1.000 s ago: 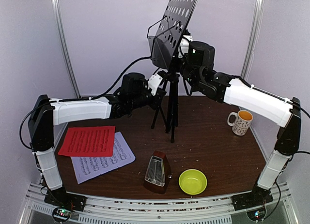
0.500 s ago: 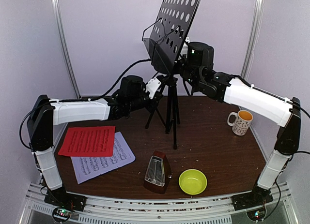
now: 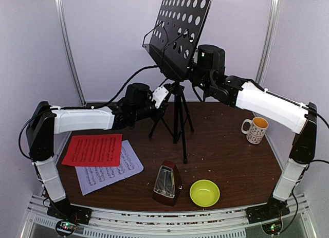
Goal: Set up the instrument practice props
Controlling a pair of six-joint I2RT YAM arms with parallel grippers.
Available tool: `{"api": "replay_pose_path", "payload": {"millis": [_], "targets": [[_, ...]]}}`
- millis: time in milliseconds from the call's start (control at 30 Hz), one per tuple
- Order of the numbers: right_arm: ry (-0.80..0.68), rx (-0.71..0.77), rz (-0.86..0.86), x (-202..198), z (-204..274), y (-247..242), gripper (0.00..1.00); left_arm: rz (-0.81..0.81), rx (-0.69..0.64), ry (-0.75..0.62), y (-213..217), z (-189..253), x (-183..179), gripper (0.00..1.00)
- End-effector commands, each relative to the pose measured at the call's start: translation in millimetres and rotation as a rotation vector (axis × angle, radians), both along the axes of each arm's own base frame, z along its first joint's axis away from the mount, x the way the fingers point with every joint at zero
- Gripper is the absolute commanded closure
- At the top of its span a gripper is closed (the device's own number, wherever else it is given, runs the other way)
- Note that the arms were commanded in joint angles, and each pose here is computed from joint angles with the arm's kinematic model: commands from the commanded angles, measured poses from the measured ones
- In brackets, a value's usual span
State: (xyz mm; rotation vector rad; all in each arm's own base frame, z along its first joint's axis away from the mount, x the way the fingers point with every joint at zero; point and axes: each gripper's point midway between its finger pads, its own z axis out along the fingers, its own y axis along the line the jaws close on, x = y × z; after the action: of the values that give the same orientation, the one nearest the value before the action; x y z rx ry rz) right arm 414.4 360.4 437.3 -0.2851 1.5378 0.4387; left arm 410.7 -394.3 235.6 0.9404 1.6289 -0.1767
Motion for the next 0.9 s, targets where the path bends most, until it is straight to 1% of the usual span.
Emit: {"api": "replay_pose_path", "payload": {"millis": [0, 267, 400, 567, 733, 833, 867], "targets": [[-0.354, 0.414, 0.063, -47.0, 168.1, -44.3, 1.0, 0.004, 0.198, 0.096, 20.9, -60.0, -8.3, 1.0], [-0.314, 0.403, 0.102, -39.3, 142.3, -30.1, 1.0, -0.013, 0.165, 0.127, 13.9, -65.1, -10.3, 1.0], [-0.291, 0.404, 0.122, -37.8, 132.9, -24.3, 0.93, -0.014, 0.16, 0.136, 13.5, -68.7, -11.1, 1.0], [-0.276, 0.395, 0.121, -38.0, 121.7, -24.8, 0.75, -0.021, 0.146, 0.134, 10.9, -66.6, -10.8, 1.0], [-0.251, 0.385, 0.125, -39.3, 106.1, -25.7, 0.63, -0.026, 0.128, 0.131, 6.1, -62.0, -10.3, 1.0], [-0.227, 0.381, 0.118, -39.7, 92.0, -28.3, 0.5, -0.032, 0.126, 0.13, 3.8, -60.6, -10.3, 1.0], [-0.219, 0.377, 0.116, -41.4, 86.8, -30.6, 0.48, -0.033, 0.126, 0.131, 3.3, -60.7, -10.3, 1.0]]}}
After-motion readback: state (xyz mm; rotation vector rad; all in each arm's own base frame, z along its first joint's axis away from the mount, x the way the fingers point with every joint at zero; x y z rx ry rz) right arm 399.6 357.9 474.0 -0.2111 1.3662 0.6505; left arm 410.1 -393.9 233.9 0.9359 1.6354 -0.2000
